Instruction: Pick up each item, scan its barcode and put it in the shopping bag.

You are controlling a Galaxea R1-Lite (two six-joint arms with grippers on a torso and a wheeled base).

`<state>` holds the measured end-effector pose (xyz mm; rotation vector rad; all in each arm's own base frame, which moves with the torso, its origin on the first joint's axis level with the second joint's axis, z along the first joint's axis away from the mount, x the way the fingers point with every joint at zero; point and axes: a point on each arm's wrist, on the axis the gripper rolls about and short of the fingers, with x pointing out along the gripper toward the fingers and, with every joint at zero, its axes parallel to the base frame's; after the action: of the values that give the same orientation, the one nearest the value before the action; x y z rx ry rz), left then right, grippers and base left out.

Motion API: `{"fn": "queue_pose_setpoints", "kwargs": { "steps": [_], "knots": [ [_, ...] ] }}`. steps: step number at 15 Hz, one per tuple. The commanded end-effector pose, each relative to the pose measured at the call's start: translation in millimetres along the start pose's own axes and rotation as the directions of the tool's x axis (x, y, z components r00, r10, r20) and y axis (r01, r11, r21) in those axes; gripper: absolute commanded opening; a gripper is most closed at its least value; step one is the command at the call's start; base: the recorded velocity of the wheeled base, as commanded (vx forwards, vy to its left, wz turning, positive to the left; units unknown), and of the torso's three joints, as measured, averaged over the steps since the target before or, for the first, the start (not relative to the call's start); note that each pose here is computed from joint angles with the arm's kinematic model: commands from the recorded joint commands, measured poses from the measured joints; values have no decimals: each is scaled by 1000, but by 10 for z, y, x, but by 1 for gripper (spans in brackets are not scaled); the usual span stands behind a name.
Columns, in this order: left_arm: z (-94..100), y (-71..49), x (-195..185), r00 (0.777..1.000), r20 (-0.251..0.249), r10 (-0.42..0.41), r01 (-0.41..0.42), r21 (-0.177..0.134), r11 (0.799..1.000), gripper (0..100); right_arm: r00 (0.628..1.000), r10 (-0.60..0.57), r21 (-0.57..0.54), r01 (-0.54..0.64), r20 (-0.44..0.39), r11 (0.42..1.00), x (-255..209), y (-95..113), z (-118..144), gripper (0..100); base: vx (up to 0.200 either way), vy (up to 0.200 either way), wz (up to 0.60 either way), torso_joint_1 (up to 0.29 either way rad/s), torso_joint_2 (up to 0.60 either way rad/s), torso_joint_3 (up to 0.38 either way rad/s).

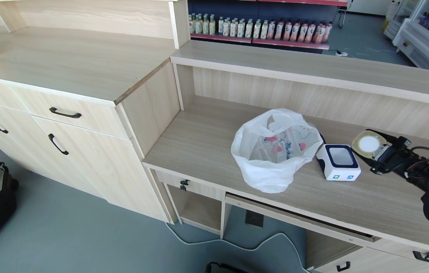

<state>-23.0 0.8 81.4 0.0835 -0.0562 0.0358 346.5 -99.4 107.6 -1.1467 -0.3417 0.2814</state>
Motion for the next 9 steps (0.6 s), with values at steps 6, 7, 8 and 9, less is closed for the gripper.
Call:
{"fn": "queue_pose_setpoints", "kwargs": {
  "steps": [6,7,8,9],
  "knots": [
    [0,0,0,1000,1,0,0,0,1000,100,1000,18,9,-18,17,1000,123,125,-61,0,0,0,0,0,0,0],
    [0,0,0,1000,1,0,0,0,1000,100,1000,17,5,-17,21,1000,145,131,-67,0,0,0,0,0,0,0],
    [0,0,0,1000,1,0,0,0,1000,100,1000,15,-3,-15,22,1000,160,132,-74,0,0,0,0,0,0,0],
    [0,0,0,1000,1,0,0,0,1000,100,1000,16,-4,-16,23,1000,171,145,-83,0,0,0,0,0,0,0]
  ]
}}
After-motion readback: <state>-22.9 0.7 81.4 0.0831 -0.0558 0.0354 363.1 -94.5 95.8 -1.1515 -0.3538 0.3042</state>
